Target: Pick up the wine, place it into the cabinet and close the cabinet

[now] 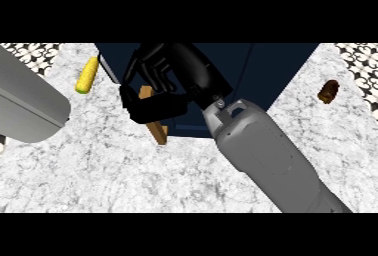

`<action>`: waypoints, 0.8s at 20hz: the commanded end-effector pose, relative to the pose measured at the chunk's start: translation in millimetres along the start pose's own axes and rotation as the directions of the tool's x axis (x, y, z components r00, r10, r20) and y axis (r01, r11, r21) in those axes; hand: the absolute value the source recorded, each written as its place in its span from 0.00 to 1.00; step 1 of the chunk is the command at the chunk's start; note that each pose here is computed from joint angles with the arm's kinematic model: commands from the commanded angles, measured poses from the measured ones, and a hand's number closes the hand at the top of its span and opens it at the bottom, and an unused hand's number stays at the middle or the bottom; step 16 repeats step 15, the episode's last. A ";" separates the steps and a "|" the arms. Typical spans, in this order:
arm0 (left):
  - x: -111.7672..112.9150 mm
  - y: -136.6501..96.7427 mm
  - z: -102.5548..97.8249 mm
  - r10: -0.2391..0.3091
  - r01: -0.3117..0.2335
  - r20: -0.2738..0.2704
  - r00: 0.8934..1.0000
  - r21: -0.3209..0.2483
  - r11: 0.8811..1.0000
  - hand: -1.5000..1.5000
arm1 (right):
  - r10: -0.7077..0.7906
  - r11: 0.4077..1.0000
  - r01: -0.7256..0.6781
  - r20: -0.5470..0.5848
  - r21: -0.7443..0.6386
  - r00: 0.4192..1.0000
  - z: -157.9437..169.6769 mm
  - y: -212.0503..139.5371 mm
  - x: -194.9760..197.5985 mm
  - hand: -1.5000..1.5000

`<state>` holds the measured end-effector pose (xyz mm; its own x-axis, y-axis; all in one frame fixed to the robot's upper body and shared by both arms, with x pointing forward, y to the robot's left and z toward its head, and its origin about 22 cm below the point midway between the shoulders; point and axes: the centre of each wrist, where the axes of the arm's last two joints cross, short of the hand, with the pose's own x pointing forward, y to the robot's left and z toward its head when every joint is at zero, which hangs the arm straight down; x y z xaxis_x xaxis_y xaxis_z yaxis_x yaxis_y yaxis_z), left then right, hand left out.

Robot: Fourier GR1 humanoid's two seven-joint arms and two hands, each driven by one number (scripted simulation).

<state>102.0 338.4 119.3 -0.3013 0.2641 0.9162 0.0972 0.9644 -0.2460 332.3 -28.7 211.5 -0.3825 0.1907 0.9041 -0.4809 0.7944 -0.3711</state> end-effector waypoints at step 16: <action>-47.2 -28.1 -26.8 0.011 -0.011 -0.001 1.000 0.017 1.000 0.00 | 0.087 0.993 -0.089 -0.036 -0.075 0.996 -19.3 -89.1 -40.4 1.00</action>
